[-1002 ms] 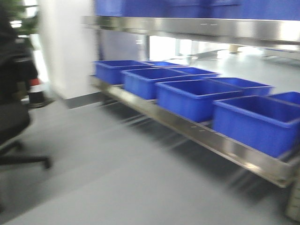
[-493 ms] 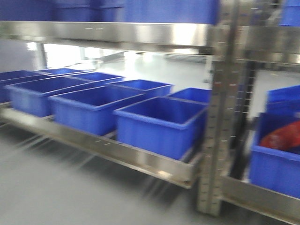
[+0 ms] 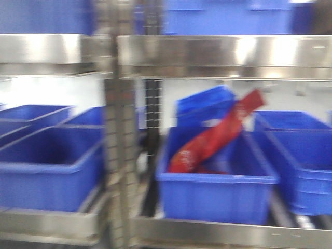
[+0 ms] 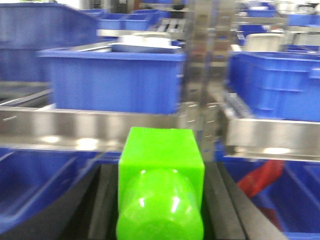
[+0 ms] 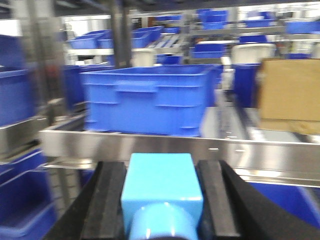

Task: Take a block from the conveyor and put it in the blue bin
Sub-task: 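Drive the base up to the steel shelf of blue bins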

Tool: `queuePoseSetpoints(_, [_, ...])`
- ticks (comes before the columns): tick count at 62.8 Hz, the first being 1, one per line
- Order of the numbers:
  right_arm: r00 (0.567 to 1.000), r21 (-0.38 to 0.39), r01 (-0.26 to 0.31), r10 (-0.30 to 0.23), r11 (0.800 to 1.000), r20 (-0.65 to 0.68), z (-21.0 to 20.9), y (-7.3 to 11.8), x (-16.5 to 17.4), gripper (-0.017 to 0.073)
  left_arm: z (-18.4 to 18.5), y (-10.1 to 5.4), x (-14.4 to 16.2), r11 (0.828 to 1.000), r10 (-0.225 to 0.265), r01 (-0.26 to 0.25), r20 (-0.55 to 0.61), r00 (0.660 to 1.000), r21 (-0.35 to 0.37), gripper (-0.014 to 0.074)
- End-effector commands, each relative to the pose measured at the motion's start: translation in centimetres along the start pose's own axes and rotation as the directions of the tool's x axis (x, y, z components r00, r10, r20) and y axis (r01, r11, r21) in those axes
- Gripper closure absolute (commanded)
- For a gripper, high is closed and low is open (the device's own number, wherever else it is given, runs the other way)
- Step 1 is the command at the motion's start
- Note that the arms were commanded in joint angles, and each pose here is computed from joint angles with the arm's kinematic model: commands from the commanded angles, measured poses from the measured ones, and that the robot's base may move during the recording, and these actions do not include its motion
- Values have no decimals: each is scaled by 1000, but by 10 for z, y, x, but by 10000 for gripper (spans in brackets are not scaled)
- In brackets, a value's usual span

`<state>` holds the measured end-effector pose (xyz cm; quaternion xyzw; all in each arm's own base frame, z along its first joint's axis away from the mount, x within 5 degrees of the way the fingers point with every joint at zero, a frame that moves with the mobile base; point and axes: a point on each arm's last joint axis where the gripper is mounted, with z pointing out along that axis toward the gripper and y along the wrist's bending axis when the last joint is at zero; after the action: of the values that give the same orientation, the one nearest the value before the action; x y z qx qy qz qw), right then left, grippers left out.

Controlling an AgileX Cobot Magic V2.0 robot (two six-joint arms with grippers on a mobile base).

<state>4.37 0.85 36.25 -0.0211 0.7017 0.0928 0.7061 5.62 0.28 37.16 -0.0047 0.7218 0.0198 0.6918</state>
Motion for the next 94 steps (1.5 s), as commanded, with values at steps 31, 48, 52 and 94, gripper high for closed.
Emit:
queuePoseSetpoints(31, [999,9,9,-9,1000,31,-1,0,-4,721,-1,0,-2,1000,-1,1,25,1000,7,705])
queuePoseSetpoints(48, [999,9,9,-9,1000,31,-1,0,-4,721,-1,0,-2,1000,-1,1,25,1000,7,705])
queuePoseSetpoints(52, [999,9,9,-9,1000,31,-1,0,-4,721,-1,0,-2,1000,-1,1,25,1000,7,705])
queuePoseSetpoints(94, [999,9,9,-9,1000,31,-1,0,-4,721,-1,0,-2,1000,-1,1,25,1000,7,705])
